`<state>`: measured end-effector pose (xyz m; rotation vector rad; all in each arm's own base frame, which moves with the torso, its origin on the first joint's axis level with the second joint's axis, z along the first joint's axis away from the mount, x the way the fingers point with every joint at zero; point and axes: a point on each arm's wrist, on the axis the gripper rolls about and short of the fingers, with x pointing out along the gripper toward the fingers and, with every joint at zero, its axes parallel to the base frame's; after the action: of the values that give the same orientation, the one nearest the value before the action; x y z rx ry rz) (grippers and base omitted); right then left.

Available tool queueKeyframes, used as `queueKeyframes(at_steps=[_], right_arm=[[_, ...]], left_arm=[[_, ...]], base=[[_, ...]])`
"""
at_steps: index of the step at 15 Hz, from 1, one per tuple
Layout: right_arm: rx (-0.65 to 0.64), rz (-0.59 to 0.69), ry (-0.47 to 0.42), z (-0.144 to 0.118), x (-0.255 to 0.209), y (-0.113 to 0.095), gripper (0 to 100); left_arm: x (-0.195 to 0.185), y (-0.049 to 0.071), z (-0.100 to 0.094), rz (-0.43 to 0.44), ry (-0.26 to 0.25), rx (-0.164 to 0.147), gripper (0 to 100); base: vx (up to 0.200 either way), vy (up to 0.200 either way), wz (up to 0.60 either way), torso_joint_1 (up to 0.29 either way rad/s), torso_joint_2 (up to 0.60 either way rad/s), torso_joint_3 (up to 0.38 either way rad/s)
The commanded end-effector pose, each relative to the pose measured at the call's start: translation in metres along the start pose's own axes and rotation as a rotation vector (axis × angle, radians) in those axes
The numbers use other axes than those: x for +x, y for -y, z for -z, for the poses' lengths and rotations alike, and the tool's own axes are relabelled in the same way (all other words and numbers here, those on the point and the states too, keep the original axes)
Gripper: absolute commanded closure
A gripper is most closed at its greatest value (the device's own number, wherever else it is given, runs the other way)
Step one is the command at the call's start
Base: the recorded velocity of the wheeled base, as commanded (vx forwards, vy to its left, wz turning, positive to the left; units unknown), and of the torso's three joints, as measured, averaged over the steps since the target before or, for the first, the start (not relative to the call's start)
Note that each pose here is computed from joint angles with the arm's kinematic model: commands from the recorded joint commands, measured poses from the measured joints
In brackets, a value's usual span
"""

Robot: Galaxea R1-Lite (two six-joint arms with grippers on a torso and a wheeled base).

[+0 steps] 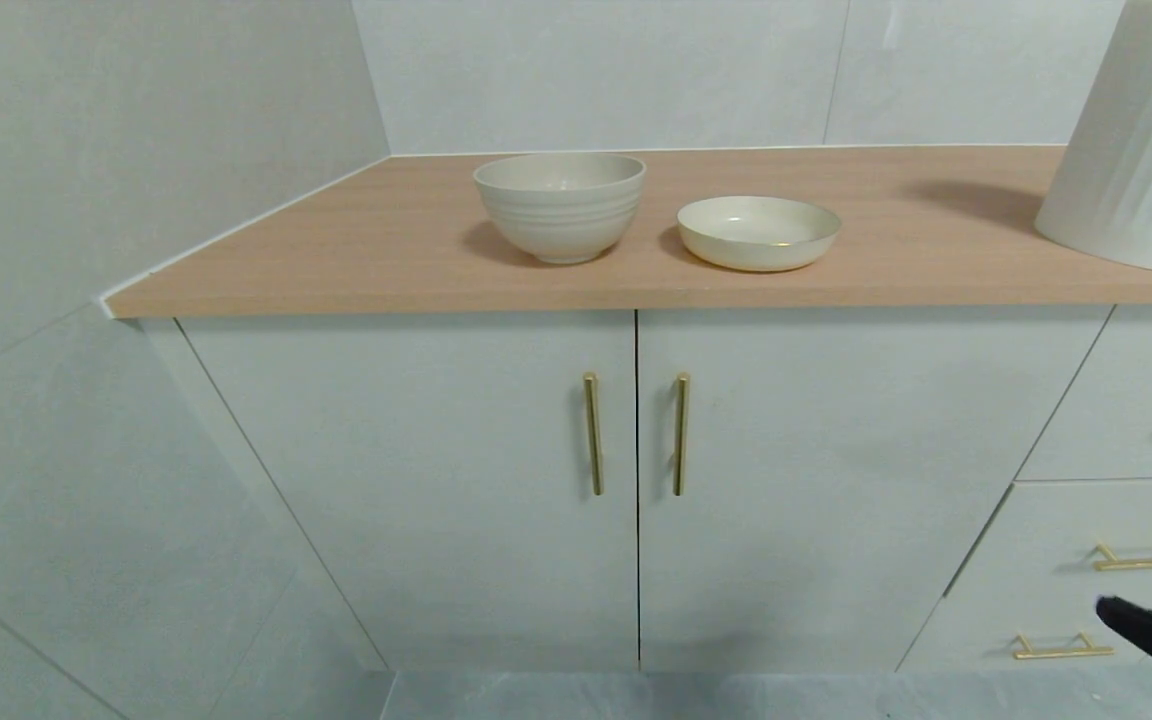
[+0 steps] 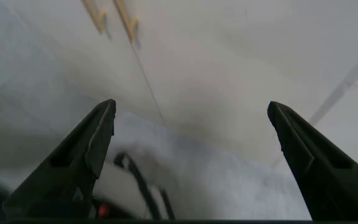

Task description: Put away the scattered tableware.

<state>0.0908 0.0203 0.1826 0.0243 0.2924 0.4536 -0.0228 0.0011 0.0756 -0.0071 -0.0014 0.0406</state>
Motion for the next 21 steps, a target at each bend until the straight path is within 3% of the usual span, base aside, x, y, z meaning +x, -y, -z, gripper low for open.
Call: queueKeyframes(at_steps=[1, 10, 13, 18, 21], right_arm=[[0.005, -0.075, -0.050, -0.023, 0.087, 0.009, 0], [-0.043, -0.364, -0.091, -0.046, 0.195, -0.065, 0], [0.028, -0.367, -0.133, -0.039, 0.214, -0.070, 0], [0.114, -0.383, -0.056, -0.045, 0.226, -0.073, 0], [0.196, -0.417, -0.072, -0.042, 0.235, -0.085, 0]], left_arm=[[0.000, 0.000, 0.000, -0.001, 0.000, -0.001, 0], [0.000, 0.000, 0.000, 0.001, -0.001, -0.001, 0], [0.000, 0.000, 0.000, -0.001, 0.000, -0.001, 0], [0.000, 0.000, 0.000, -0.001, 0.000, -0.001, 0], [0.000, 0.000, 0.000, -0.001, 0.000, -0.001, 0]], base=[[0.000, 0.000, 0.00, 0.000, 0.00, 0.000], [0.000, 0.000, 0.00, 0.000, 0.00, 0.000], [0.000, 0.000, 0.00, 0.000, 0.00, 0.000], [0.000, 0.000, 0.00, 0.000, 0.00, 0.000], [0.000, 0.000, 0.00, 0.000, 0.00, 0.000]])
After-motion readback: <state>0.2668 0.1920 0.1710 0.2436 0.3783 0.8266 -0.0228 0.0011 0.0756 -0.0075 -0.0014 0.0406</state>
